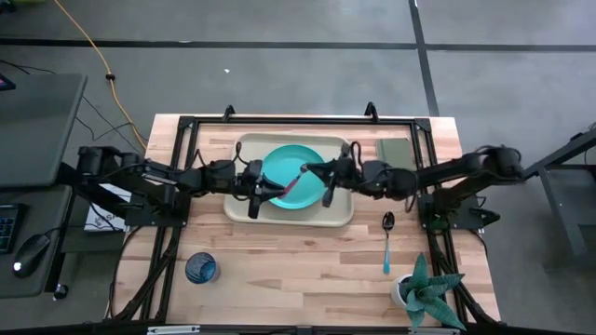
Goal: Pick and place plate/cup/fork/spoon on tray
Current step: Put the pink fork to the left of the blue plate on the light brown tray
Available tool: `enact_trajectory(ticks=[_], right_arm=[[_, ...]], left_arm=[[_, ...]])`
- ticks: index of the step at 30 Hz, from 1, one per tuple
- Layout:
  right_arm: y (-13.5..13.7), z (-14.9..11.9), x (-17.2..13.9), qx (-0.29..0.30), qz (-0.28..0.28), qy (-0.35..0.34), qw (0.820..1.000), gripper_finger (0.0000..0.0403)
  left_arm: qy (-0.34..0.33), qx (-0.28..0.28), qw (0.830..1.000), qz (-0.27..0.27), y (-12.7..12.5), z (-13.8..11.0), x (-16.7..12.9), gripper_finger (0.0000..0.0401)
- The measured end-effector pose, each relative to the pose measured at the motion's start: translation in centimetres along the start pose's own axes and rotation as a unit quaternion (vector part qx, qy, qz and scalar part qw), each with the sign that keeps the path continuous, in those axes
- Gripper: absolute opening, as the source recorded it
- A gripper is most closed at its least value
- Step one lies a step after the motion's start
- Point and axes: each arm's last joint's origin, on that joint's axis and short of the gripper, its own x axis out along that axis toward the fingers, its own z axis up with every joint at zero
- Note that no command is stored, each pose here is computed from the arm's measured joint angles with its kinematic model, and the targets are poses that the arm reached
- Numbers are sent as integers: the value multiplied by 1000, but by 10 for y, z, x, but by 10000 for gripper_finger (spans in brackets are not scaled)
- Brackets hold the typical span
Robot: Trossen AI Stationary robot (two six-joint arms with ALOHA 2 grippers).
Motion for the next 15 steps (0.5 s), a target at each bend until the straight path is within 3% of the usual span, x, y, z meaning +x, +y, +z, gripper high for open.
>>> enact_trajectory(ticks=[8,15], right_arm=[[-5,-2,-20,27,25,111,993,1],[8,-27,-1,36,79,122,989,1]], left_arm=[[-22,6,1000,9,1,12,-11,108],[-28,9,1000,3,-5,10,-8,128]])
